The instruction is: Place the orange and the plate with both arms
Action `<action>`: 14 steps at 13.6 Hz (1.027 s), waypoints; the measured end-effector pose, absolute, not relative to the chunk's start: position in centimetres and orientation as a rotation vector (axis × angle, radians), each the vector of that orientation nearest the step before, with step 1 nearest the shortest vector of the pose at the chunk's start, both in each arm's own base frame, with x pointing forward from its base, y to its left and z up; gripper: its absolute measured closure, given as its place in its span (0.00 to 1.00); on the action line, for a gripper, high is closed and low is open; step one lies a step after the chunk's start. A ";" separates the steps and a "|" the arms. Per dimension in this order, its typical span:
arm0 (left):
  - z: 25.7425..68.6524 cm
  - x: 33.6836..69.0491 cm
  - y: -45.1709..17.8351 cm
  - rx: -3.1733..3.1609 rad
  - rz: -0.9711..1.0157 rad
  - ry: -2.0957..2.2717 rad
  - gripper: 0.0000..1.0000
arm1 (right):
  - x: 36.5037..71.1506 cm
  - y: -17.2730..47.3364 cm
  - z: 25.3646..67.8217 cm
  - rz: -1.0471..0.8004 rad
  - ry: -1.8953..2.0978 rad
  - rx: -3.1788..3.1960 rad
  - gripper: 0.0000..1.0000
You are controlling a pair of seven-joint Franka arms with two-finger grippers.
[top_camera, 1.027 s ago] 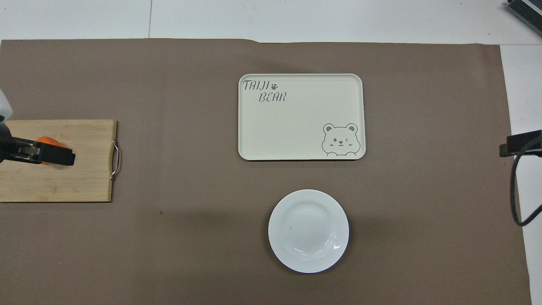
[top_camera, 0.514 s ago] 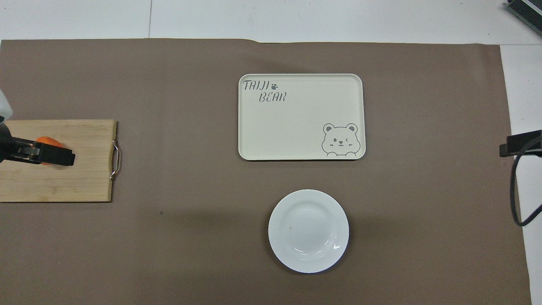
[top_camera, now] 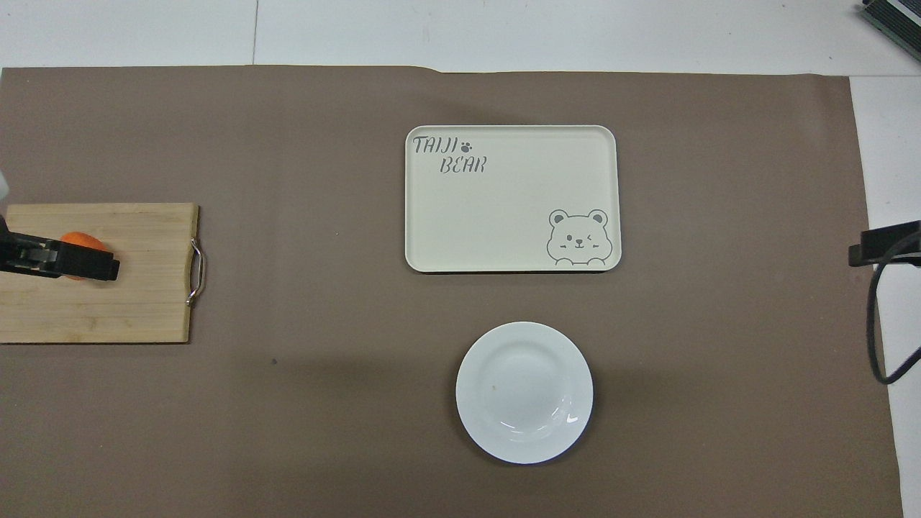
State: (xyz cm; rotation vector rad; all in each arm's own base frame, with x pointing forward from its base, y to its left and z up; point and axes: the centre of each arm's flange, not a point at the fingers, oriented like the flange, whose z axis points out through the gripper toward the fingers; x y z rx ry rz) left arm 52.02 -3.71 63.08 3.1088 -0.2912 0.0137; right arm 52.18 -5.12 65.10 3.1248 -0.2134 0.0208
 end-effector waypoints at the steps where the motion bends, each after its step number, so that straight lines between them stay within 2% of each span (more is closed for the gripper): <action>1: 63.1 52.1 -3.4 3.109 0.021 -0.287 0.00 | 52.2 -5.1 65.1 0.021 -0.213 3.125 0.00; 5: 60.8 54.1 0.7 3.109 0.051 -0.315 0.00 | 52.2 -5.1 65.1 0.021 -0.213 3.125 0.00; 9: 55.9 57.2 4.7 3.099 0.057 -0.390 0.00 | 52.2 -5.1 65.1 0.021 -0.213 3.125 0.00; 14: 48.7 59.4 8.1 3.074 0.064 -0.573 0.00 | 52.2 -5.1 65.1 0.021 -0.213 3.125 0.00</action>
